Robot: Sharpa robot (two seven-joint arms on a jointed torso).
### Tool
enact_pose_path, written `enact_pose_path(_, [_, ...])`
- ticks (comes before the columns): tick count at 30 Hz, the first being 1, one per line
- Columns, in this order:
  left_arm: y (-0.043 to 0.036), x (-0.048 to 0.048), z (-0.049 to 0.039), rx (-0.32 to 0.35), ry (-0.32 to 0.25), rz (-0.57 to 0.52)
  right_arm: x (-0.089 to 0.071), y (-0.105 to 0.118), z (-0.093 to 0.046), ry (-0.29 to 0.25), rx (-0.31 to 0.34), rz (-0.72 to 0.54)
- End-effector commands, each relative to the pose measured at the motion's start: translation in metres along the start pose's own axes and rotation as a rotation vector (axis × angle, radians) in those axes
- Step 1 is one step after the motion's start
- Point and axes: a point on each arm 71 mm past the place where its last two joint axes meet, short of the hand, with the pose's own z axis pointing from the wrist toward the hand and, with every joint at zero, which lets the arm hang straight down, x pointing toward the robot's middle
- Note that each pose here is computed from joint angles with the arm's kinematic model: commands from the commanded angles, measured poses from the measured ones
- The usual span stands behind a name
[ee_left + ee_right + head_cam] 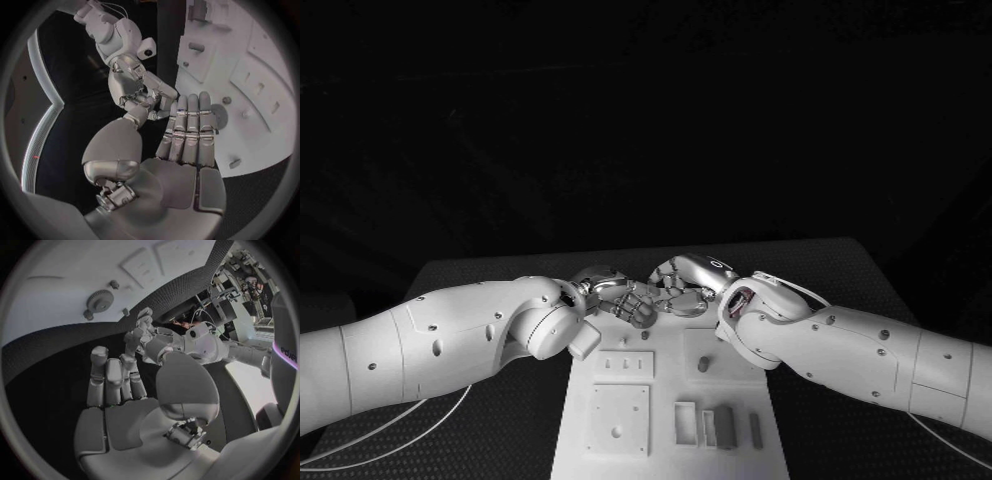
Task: Assemble the parts on the task board
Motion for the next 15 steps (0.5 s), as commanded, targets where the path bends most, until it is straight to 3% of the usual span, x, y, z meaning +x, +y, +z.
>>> enact_pose_path(1, [-0.0042,0.0050,0.0007,0.019,0.022,0.002,0.0050,0.0066,0.0020,0.021,-0.030,0.000])
enact_pose_path(15, [-0.0043,0.0060,0.0018,0.010,0.021,0.003,0.0074,0.0117,0.0038,0.020,-0.040,0.010])
